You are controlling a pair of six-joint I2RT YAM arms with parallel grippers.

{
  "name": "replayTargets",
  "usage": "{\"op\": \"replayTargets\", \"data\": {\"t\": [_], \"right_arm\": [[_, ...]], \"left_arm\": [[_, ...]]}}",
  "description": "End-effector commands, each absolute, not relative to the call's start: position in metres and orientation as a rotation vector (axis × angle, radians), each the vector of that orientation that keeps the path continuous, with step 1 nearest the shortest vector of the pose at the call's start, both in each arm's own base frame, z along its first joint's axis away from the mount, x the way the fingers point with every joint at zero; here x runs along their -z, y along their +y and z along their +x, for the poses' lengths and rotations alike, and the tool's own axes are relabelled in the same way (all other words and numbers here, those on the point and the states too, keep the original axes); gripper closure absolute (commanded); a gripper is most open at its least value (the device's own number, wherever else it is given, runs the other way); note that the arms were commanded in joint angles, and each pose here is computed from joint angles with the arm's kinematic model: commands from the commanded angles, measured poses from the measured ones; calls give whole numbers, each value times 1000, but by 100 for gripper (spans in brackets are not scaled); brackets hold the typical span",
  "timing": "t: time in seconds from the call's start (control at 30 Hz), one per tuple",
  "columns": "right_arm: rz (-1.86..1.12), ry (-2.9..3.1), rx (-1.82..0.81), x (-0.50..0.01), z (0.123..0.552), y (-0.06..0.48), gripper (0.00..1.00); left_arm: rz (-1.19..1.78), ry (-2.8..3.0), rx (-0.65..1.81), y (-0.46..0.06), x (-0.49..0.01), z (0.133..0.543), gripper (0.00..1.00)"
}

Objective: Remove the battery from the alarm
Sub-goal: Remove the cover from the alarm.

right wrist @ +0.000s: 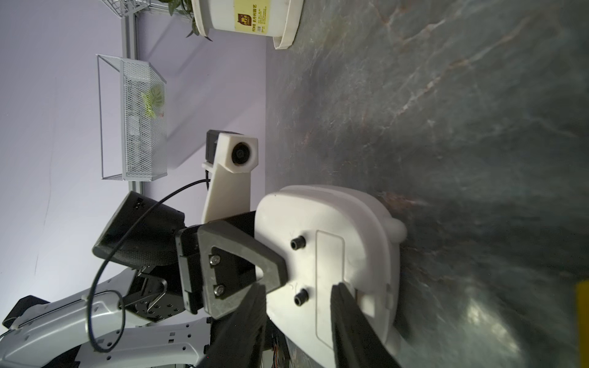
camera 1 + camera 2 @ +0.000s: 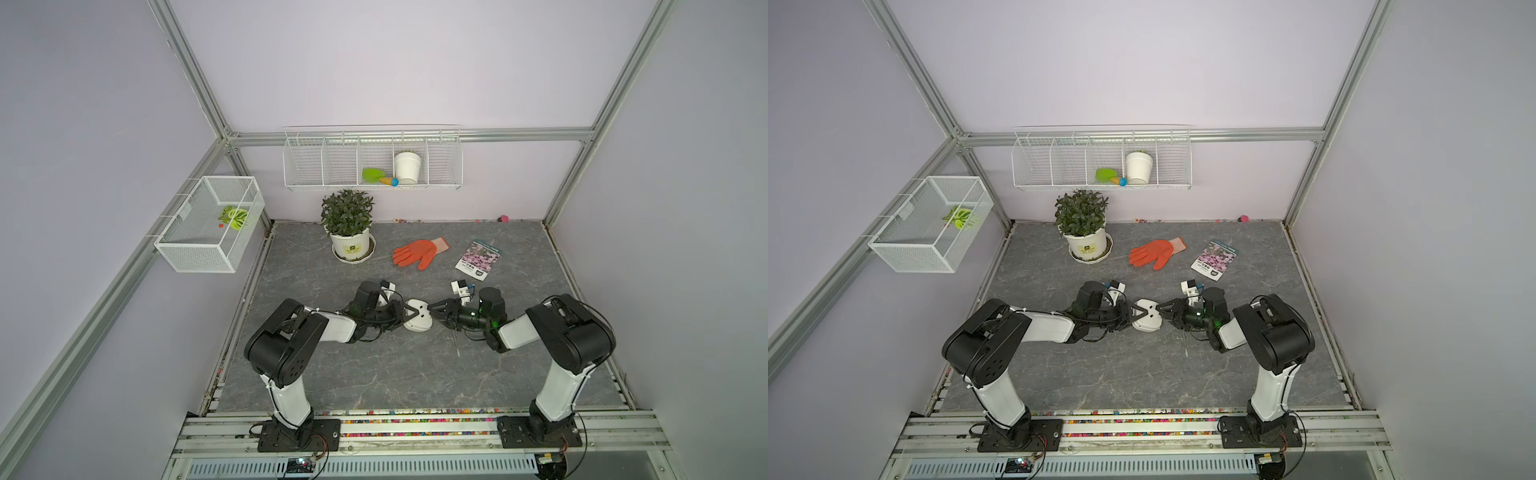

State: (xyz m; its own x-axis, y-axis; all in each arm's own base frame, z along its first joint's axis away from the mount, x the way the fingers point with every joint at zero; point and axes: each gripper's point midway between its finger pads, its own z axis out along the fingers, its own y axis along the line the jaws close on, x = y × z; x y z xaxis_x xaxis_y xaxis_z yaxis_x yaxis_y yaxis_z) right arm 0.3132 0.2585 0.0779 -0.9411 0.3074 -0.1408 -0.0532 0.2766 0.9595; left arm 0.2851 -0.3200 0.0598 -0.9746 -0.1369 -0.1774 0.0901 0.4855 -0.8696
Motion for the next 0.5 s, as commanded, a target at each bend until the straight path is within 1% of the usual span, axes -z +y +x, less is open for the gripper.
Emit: {"op": "replayTargets", "data": {"t": [0.0,0.47], "right_arm": [[192,2246,-1718,-81,313,262,60],[233,2307,-1649,-64,310,256,59]], "left_arm": [[-33,2548,1455,-320,-48,284,90],[-30,2550,1446,-319,-48,284,90]]}}
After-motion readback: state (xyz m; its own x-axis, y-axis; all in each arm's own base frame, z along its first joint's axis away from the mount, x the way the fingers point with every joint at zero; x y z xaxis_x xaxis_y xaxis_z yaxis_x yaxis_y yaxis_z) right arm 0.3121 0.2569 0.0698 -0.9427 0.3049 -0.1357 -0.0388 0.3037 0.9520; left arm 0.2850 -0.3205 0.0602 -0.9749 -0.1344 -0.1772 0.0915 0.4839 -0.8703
